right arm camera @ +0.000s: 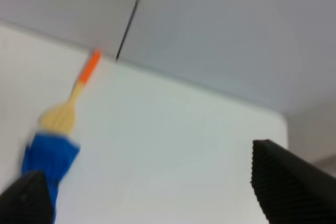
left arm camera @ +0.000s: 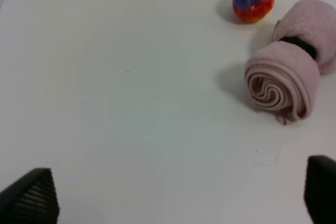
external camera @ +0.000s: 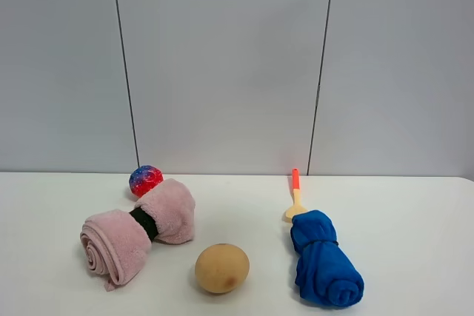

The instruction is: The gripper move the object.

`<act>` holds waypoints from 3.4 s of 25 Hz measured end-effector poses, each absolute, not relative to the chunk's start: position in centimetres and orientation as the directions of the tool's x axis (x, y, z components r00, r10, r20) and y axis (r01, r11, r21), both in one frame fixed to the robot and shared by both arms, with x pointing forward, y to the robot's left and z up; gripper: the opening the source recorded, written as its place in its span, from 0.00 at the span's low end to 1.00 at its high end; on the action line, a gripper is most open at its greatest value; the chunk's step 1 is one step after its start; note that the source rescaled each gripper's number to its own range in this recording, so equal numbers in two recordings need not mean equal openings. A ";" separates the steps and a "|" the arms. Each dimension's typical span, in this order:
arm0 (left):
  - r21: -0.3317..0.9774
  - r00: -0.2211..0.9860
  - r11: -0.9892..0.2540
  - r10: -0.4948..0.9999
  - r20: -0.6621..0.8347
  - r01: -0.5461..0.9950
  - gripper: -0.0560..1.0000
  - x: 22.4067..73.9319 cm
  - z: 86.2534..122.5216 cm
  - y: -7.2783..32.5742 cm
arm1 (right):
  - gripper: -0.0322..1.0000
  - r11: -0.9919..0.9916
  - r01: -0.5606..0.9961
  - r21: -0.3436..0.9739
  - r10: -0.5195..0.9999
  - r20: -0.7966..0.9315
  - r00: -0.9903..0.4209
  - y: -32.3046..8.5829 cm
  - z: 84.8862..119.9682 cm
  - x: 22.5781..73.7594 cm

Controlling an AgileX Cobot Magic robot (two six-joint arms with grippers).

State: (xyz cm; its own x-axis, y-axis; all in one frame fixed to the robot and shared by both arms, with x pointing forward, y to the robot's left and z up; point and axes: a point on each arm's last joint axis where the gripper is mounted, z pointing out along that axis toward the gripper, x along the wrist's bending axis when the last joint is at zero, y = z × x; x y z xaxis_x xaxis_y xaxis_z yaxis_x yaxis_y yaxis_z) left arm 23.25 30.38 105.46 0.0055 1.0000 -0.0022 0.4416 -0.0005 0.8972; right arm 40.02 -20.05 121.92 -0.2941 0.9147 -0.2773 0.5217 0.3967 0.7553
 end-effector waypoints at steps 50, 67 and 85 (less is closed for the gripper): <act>0.897 0.006 0.000 1.000 -0.002 0.442 1.00 23.2 105.5 30.4 | 0.89 0.079 0.676 0.733 0.997 -0.065 -0.047 -31.3 107.1 26.4; 0.897 0.006 0.000 1.000 -0.002 0.442 1.00 23.2 105.5 30.4 | 0.89 -0.152 0.438 0.886 0.963 0.032 0.269 -31.3 104.8 23.3; 0.897 0.006 0.000 1.000 -0.002 0.442 1.00 23.2 105.5 30.4 | 0.89 -0.074 0.463 0.883 0.990 0.010 0.140 -30.4 104.7 23.5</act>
